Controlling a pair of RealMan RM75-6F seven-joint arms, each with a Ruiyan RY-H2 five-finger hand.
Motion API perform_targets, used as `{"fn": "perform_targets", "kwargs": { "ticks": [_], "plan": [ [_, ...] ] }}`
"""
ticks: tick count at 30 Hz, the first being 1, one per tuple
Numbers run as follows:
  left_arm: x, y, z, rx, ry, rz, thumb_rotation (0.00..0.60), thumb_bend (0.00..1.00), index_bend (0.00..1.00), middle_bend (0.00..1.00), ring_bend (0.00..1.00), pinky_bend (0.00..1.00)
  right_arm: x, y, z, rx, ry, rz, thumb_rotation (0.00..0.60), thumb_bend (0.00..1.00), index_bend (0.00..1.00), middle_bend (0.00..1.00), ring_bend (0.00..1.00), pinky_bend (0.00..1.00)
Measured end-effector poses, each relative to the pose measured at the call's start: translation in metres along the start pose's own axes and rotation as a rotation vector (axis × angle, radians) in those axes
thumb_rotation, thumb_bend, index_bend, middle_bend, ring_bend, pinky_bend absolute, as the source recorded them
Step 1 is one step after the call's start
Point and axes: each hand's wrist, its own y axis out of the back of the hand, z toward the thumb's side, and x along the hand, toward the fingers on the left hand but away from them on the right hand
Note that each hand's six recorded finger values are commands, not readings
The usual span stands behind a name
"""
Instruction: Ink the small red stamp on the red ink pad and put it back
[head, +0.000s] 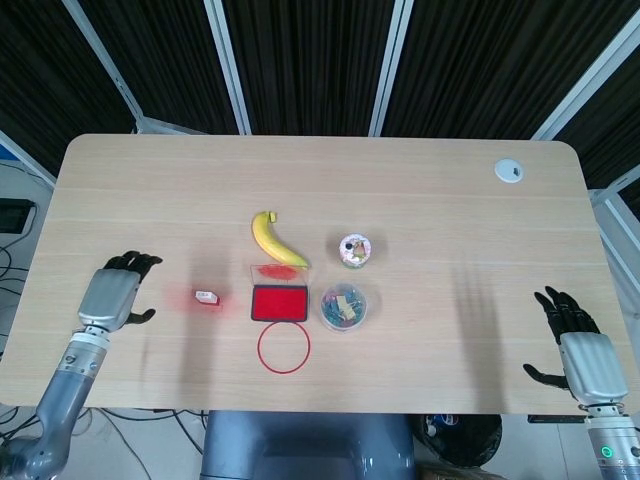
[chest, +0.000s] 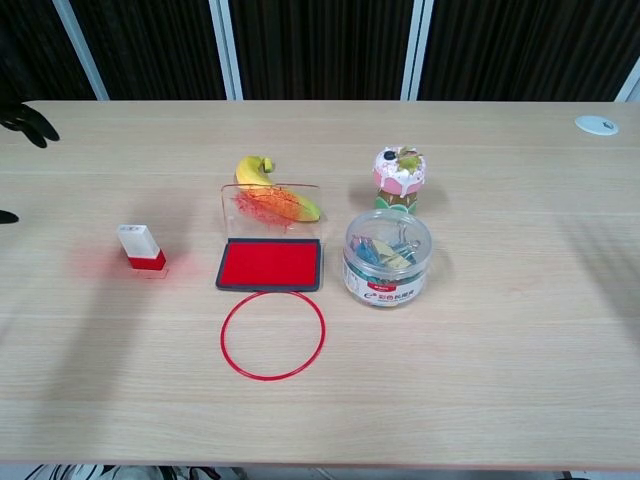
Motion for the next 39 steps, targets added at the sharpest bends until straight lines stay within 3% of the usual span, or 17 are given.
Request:
{"fn": "perform_targets", "kwargs": {
  "ticks": [13, 26, 39],
  "plan": [
    [0.032, -0.024, 0.034, 0.047, -0.046, -0.056, 0.600, 0.17, 0.32, 0.34, 0.22, 0.31, -0.001, 0.000, -0.001, -0.014, -0.005, 0.005, 0.600, 0.09, 0.00, 0.00, 0.00, 0.18],
    [0.053, -0.048, 0.072, 0.103, -0.095, -0.100, 0.600, 0.21, 0.39, 0.37, 0.22, 0.31, -0.002, 0.001, 0.000, -0.029, -0.007, 0.008, 0.600, 0.10, 0.00, 0.00, 0.00, 0.18],
    [0.056, -0.058, 0.080, 0.117, -0.099, -0.122, 0.600, 0.27, 0.43, 0.42, 0.22, 0.31, -0.003, 0.001, 0.001, -0.037, -0.004, 0.005, 0.600, 0.10, 0.00, 0.00, 0.00, 0.18]
  ]
}}
